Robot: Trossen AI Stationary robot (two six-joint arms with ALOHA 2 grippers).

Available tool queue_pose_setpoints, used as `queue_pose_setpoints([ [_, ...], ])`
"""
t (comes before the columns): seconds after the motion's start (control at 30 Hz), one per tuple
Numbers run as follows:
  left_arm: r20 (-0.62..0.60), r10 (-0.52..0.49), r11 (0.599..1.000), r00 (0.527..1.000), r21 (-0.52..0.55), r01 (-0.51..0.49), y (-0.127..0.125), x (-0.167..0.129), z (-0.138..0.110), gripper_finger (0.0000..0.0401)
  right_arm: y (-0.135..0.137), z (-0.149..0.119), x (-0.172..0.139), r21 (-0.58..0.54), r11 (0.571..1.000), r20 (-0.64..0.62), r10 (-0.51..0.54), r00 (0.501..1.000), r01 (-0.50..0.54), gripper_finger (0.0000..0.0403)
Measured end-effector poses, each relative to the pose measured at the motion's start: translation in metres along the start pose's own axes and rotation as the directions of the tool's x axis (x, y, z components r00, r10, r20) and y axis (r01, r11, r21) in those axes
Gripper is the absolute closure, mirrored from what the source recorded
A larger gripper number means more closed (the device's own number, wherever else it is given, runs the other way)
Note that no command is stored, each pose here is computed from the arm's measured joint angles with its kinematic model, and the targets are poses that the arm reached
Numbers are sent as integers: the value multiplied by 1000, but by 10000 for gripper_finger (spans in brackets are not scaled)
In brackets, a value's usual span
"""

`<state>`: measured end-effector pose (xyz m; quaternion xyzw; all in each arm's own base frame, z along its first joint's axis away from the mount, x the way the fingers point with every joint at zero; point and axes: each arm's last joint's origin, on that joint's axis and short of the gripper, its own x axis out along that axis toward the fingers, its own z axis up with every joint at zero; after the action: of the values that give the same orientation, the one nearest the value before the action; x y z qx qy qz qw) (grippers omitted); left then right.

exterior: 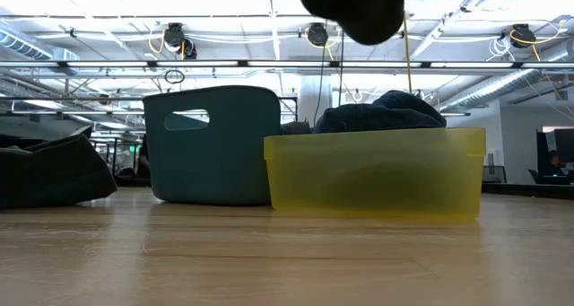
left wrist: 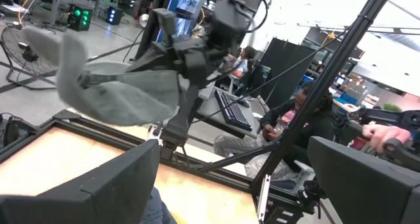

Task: Pick & Place hat
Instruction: Put the top black cap into the blue bin

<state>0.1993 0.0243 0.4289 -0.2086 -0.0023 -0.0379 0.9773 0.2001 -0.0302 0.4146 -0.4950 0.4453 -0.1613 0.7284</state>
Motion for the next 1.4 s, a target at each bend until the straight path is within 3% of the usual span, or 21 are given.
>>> queue_pose_setpoints([
  [0.27, 0, 0, 1000, 1000, 2, 0, 0, 0, 0, 6, 16, 38, -26, 170, 983, 127, -91, 988, 68, 403],
  [0.53, 0, 0, 1000, 1000, 1, 0, 0, 0, 0, 6, 35, 85, -42, 350, 936, 285, -137, 949, 30, 403],
  [0.9, 0, 0, 1000, 1000, 0, 0, 0, 0, 0, 6, 39, 114, -72, 579, 779, 548, -154, 822, -241, 403],
  [1.17, 9, 21, 994, 1000, 111, -22, 1, 0, 1, 6, 38, 119, -82, 609, 653, 676, -129, 726, -451, 403],
  [1.4, 9, 21, 995, 1000, 102, -22, 1, 0, 1, 6, 35, 123, -86, 588, 517, 765, -105, 636, -622, 403],
])
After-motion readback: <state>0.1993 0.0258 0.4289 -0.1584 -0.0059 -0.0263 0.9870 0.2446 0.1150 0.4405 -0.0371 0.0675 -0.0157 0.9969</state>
